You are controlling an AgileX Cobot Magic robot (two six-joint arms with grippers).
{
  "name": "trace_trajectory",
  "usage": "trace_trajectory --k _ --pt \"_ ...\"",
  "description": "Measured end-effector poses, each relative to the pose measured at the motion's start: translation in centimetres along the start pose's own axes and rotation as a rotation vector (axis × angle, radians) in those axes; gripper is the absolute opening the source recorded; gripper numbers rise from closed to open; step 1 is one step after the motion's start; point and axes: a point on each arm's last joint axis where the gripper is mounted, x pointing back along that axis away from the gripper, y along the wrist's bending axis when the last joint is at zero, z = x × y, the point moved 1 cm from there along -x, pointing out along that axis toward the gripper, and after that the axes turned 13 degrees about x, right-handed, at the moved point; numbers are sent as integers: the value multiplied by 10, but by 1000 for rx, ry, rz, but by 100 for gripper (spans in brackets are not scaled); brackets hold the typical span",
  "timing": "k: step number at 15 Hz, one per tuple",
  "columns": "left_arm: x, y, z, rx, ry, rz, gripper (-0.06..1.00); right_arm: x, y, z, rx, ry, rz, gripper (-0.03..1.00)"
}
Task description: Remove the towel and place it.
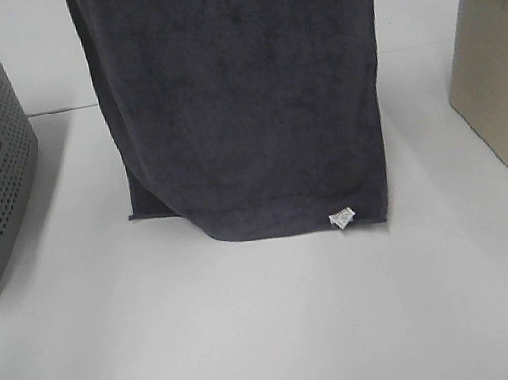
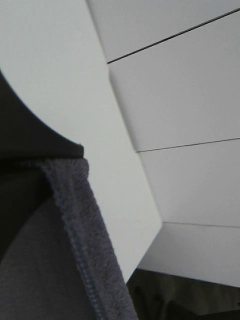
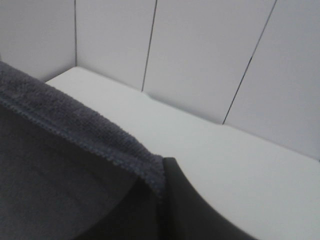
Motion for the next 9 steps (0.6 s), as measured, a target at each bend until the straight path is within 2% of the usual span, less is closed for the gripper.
trace_trajectory --k 2,3,4,6,7,8,9 --pt "-28 4 0 -39 -168 -15 0 -25 -4 -3 18 -132 72 1" --pt "-35 5 1 -48 -211 -17 0 -32 -5 -3 24 -176 94 1" --pt "-48 8 3 -71 -292 -20 0 -44 -6 -6 25 -267 130 1" --pt "-69 9 7 -149 -472 -24 0 -62 -13 -13 19 -387 182 1" --pt "-76 10 10 -184 -510 -27 0 -68 -18 -14 8 -409 194 1" --pt "-87 12 21 -247 -490 -48 0 -84 -24 4 -42 -333 167 1" --pt "-91 13 25 -254 -458 -55 0 -89 -25 11 -56 -288 150 1"
